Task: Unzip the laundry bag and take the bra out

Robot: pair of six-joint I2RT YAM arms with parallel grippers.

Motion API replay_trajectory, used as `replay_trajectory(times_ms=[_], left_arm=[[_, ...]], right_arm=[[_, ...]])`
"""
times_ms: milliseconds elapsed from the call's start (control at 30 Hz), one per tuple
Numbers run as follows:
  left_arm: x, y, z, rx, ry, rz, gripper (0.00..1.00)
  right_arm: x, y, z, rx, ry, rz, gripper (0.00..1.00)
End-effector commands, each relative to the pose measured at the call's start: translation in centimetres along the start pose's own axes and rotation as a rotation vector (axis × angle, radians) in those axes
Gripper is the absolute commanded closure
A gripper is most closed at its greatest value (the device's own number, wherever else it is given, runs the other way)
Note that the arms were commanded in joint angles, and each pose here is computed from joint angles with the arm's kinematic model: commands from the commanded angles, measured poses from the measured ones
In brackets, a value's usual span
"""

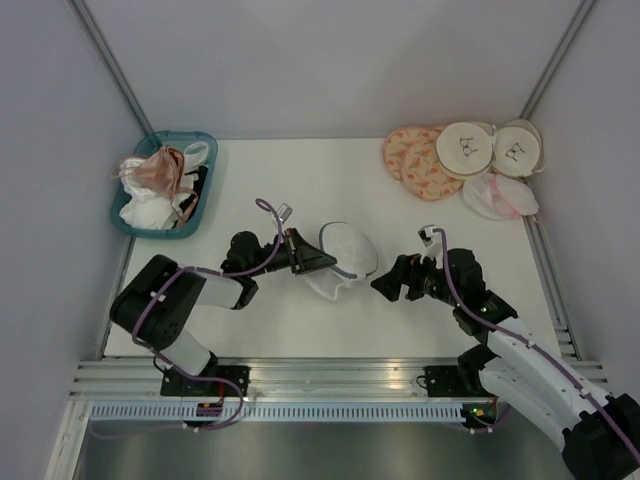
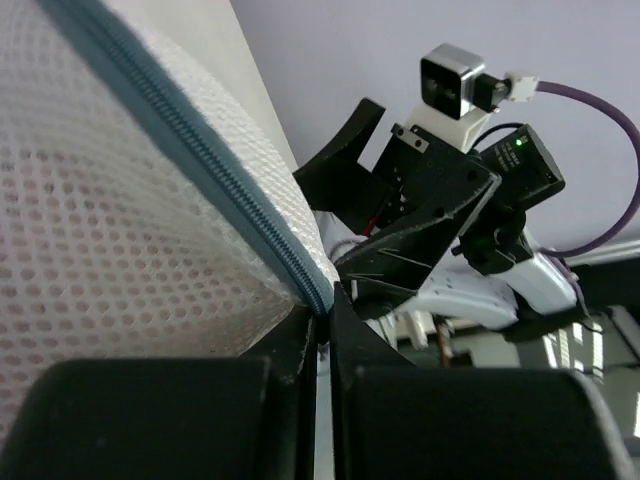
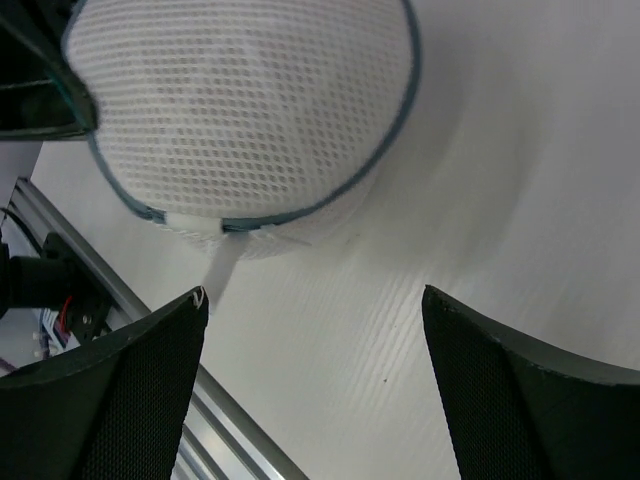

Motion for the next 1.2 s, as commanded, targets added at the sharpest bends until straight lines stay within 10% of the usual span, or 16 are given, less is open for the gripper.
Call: replay_trajectory(times_ms=[0,1000,1167], left_arm=[[-3.5,-0.5,0.2,0.204,0.130,0.311,0.98],[-3.6,-1.3,-0.4,0.205,0.081,0.297,0.98],[-3.7,-1.7,0.0,0.213,0.083,0.296,0.98]], right_arm=[[1.7,-0.1,-1.8,-0.055,-0.101,-0.030,0.09],[5.1,2.3,-0.4,-0.023,-0.186,-0.078,0.43],[5.2,2.8,-1.0,-0.061,-0.186,-0.047,0.65]])
Point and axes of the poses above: each gripper's point midway between its finger pads, its own y axis out along the fingers, its own x axis along the line the jaws close on, z = x × y, the point moved 9 cm from there along -y, back along the fingers, and after that the axes turned 13 degrees about -y, right-handed, at the moved point
